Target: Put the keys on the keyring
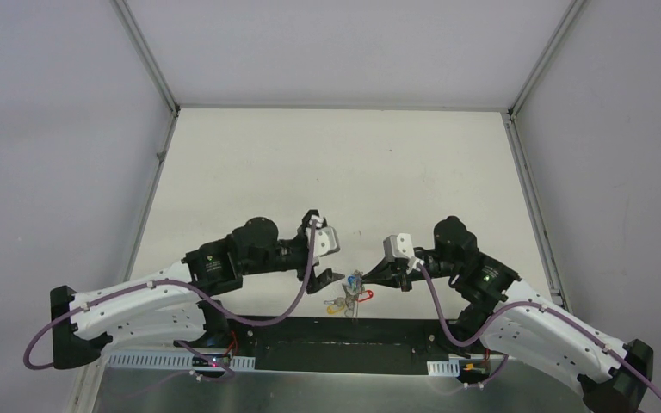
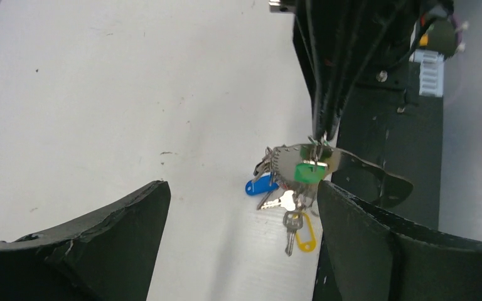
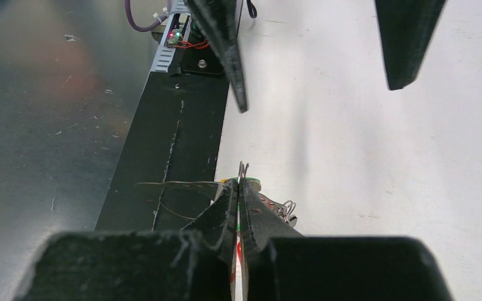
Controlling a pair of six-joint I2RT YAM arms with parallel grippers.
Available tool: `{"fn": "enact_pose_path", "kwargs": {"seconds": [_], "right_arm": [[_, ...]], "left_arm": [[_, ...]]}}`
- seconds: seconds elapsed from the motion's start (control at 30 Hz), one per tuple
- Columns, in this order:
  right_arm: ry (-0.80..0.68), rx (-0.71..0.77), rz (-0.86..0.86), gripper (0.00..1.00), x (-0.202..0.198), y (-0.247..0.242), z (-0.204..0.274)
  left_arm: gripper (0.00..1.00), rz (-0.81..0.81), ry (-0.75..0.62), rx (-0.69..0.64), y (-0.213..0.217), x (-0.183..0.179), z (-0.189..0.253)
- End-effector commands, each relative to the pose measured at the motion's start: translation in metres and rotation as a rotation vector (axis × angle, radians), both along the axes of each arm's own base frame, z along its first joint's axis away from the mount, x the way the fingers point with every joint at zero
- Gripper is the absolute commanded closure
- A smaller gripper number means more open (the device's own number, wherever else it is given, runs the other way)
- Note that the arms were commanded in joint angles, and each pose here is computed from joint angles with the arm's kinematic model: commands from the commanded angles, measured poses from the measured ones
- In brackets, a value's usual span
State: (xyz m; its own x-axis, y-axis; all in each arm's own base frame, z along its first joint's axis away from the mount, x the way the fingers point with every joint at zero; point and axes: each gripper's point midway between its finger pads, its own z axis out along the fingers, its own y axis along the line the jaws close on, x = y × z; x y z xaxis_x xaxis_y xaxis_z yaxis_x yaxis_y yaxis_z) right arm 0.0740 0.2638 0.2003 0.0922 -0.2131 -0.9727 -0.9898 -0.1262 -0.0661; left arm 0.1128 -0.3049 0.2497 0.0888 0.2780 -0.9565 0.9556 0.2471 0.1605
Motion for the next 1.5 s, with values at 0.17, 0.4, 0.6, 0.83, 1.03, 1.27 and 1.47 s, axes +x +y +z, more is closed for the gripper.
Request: {"fn": "enact_pose_path", "kwargs": {"seconds": [0.17, 0.4, 0.6, 0.83, 1.03, 1.27, 1.47], "right_arm": [[-0.056, 0.079, -0.004, 1.00, 0.003, 0.004, 0.029], [-0.057, 0.079, 0.001, 1.00, 0.003, 0.005, 0.030], [-0.057, 0.083, 0.004, 1.00, 0.002, 0.005, 0.032], [-0.060, 0.083, 0.003, 1.00, 0.003, 0.005, 0.032], [-0.060, 0.084, 0.004, 1.00, 0.003, 0.006, 0.031], [-0.062, 0.083, 0.001, 1.00, 0.003, 0.005, 0.030], [-0.062, 0.081, 0.003, 1.00, 0.004, 0.006, 0.030]], "left_arm": [[0.21, -0.268, 0.314, -0.303, -0.008, -0.025, 0.023], [0.36, -0.362, 0.305, -0.348, -0.014, -0.033, 0.015], [0.52, -0.345, 0.283, -0.345, -0.017, -0.027, 0.010], [0.59, -0.348, 0.303, -0.315, -0.023, -0.024, -0.001], [0.64, -0.391, 0.307, -0.310, -0.030, -0.026, -0.004], [0.72, -0.410, 0.300, -0.308, -0.036, -0.026, -0.003], [0.81, -0.425, 0.295, -0.294, -0.038, -0.029, -0.005]]}}
